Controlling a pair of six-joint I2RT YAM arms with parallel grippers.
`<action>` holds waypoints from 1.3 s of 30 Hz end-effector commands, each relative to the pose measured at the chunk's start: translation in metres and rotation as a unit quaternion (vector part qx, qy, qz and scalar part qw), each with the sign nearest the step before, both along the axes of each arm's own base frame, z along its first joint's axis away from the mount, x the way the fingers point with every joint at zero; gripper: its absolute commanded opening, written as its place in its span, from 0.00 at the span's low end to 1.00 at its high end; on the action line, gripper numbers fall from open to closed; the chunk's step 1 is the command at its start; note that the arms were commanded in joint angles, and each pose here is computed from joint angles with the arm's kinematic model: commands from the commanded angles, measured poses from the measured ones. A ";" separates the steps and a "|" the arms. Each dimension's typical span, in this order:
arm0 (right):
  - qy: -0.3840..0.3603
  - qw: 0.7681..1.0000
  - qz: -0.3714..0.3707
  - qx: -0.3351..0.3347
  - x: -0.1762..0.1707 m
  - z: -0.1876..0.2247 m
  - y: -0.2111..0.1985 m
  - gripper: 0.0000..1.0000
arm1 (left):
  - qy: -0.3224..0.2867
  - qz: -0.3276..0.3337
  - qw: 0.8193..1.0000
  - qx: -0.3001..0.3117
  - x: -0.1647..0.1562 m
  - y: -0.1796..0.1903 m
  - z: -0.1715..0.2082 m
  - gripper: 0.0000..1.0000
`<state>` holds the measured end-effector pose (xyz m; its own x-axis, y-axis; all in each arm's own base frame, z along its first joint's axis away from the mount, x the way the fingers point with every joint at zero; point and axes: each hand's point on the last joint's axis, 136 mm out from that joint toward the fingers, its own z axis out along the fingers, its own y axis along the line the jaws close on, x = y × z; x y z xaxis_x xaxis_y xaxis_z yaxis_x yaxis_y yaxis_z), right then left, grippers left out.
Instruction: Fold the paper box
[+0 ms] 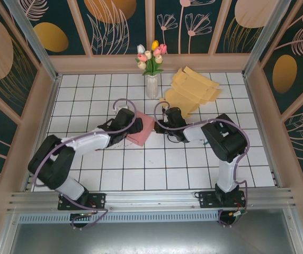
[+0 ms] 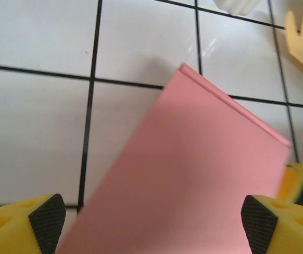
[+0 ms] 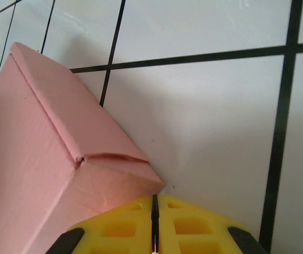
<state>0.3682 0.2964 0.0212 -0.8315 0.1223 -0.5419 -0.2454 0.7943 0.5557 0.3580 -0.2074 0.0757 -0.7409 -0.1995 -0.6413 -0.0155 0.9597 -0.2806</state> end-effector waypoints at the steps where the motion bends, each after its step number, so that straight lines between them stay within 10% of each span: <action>1: 0.070 0.996 0.004 -0.053 -0.019 -0.048 -0.018 0.11 | -0.012 -0.046 0.999 0.013 0.013 -0.011 -0.003 0.88; 7: 0.073 0.996 0.016 -0.058 -0.016 -0.051 -0.015 0.11 | -0.008 -0.070 0.996 0.047 0.035 -0.013 -0.024 0.87; 19: 0.037 0.993 0.098 0.052 -0.031 -0.013 0.024 0.12 | -0.002 -0.263 0.957 -0.123 -0.020 -0.112 -0.023 0.78; 32: 0.022 0.999 0.029 -0.027 -0.053 -0.006 -0.032 0.12 | -0.007 -0.026 1.000 -0.003 -0.005 -0.017 -0.013 0.90; 39: 0.014 1.000 0.021 -0.012 -0.090 -0.001 -0.047 0.12 | 0.000 -0.041 0.998 -0.037 -0.035 -0.008 -0.011 0.90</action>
<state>0.2939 0.2526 0.0202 -0.8491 0.0637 -0.5245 -0.2719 0.7984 0.5372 0.3364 -0.2243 0.0749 -0.7315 -0.1763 -0.6587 0.0879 0.9336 -0.3475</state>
